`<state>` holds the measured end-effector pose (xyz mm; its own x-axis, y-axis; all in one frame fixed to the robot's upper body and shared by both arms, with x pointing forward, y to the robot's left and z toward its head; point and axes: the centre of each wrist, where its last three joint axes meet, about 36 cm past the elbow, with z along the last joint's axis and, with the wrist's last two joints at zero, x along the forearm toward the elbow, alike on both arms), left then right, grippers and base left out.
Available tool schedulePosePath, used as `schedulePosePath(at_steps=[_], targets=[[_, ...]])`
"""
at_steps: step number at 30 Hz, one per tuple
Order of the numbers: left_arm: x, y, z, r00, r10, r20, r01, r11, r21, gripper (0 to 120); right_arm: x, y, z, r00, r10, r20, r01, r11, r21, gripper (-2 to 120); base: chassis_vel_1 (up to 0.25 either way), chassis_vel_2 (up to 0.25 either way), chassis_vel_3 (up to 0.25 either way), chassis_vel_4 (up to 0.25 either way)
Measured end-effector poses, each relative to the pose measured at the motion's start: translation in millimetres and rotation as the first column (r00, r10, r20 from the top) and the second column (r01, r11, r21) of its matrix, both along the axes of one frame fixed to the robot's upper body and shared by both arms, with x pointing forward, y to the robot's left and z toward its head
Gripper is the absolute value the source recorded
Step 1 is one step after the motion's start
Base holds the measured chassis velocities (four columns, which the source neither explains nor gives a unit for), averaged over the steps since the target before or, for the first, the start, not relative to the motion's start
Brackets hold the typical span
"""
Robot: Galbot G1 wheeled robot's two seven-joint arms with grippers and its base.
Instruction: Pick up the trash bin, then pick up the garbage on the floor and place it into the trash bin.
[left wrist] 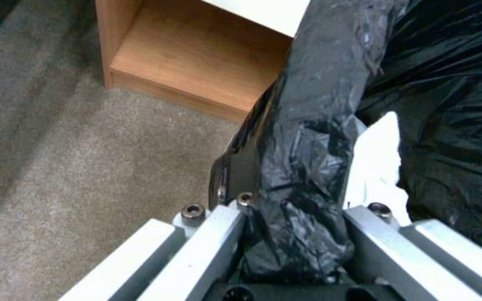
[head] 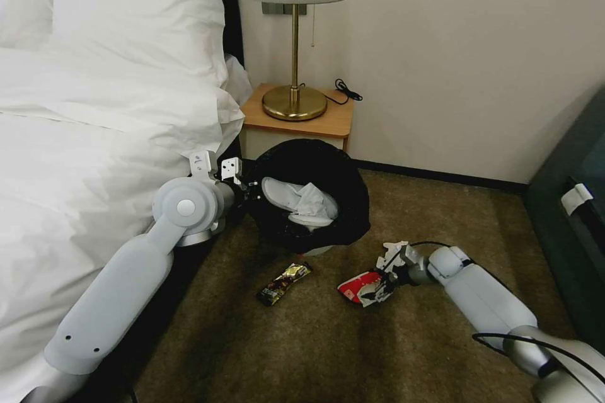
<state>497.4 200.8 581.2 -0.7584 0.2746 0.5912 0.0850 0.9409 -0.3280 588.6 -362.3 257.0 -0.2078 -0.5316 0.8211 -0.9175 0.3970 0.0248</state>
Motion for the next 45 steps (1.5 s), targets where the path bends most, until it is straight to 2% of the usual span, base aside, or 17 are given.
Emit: schedulePosePath(at_steps=[7, 13, 23, 28, 30, 34, 36, 39, 41, 42, 44, 45], targets=[[-1.5, 0.0, 0.9, 1.000, -0.003, 0.002, 0.003, 1.000, -0.002, 0, 5.8, 20.5, -7.4, 0.998, 0.067, 0.016, -0.066, 0.994, -0.085, 100, 0.000, 0.000, 0.000, 0.000], [-2.1, 0.6, -0.2, 1.000, -0.003, -0.001, 0.003, 1.000, -0.004, 0, 5.8, 21.5, -11.1, 0.997, 0.068, 0.034, -0.062, 0.987, -0.145, 100, 0.000, 0.000, 0.000, 0.000], [-2.4, -0.4, -0.9, 1.000, -0.011, 0.003, 0.011, 1.000, -0.010, 0, 6.8, 21.8, -17.6, 0.999, 0.025, 0.042, -0.017, 0.984, -0.178, 99, 0.000, 0.000, 0.000, 0.000], [-2.4, 0.0, -0.6, 1.000, -0.013, 0.005, 0.013, 1.000, -0.011, 0, 4.0, 22.6, -24.2, 0.999, -0.007, 0.033, 0.012, 0.985, -0.170, 92, 0.000, 0.000, 0.000, 0.000], [-2.1, 0.1, 0.3, 1.000, -0.014, 0.008, 0.014, 1.000, -0.012, 0, 1.9, 23.5, -28.0, 0.999, -0.020, 0.033, 0.026, 0.986, -0.166, 83, 0.000, 0.000, 0.000, 0.000], [-2.1, 0.1, 0.6, 1.000, -0.016, 0.009, 0.016, 1.000, -0.013, 0, 1.4, 24.6, -29.2, 0.999, -0.026, 0.034, 0.031, 0.986, -0.163, 76, 0.000, 0.000, 0.000, 0.000], [-2.1, 0.1, 0.6, 1.000, -0.017, 0.010, 0.017, 1.000, -0.014, 0, 1.1, 25.9, -29.9, 0.999, -0.033, 0.040, 0.039, 0.986, -0.161, 66, 0.000, 0.000, 0.000, 0.000], [-2.0, 0.4, 0.8, 1.000, -0.019, 0.012, 0.019, 1.000, -0.014, 0, 0.6, 26.8, -30.6, 0.998, -0.041, 0.049, 0.049, 0.986, -0.160, 61, 0.000, 0.000, 0.000, 0.000], [-1.5, 1.2, 2.0, 1.000, -0.020, 0.017, 0.020, 1.000, -0.014, 0, -2.2, 27.0, -32.7, 0.996, -0.061, 0.064, 0.070, 0.986, -0.151, 48, 0.000, 0.000, 0.000, 0.000], [-1.5, 1.2, 2.0, 1.000, -0.020, 0.017, 0.020, 1.000, -0.014, 0, -2.2, 27.0, -32.7, 0.996, -0.061, 0.064, 0.070, 0.986, -0.151, 48, 0.000, 0.000, 0.000, 0.000], [-1.0, 1.6, 2.1, 1.000, -0.019, 0.017, 0.019, 1.000, -0.013, 0, -6.0, 26.1, -35.6, 0.994, -0.082, 0.073, 0.091, 0.986, -0.141, 37, 0.000, 0.000, 0.000, 0.000], [-1.0, 1.6, 2.1, 1.000, -0.019, 0.017, 0.019, 1.000, -0.013, 0, -6.0, 26.1, -35.6, 0.994, -0.082, 0.073, 0.091, 0.986, -0.141, 37, 0.000, 0.000, 0.000, 0.000]])
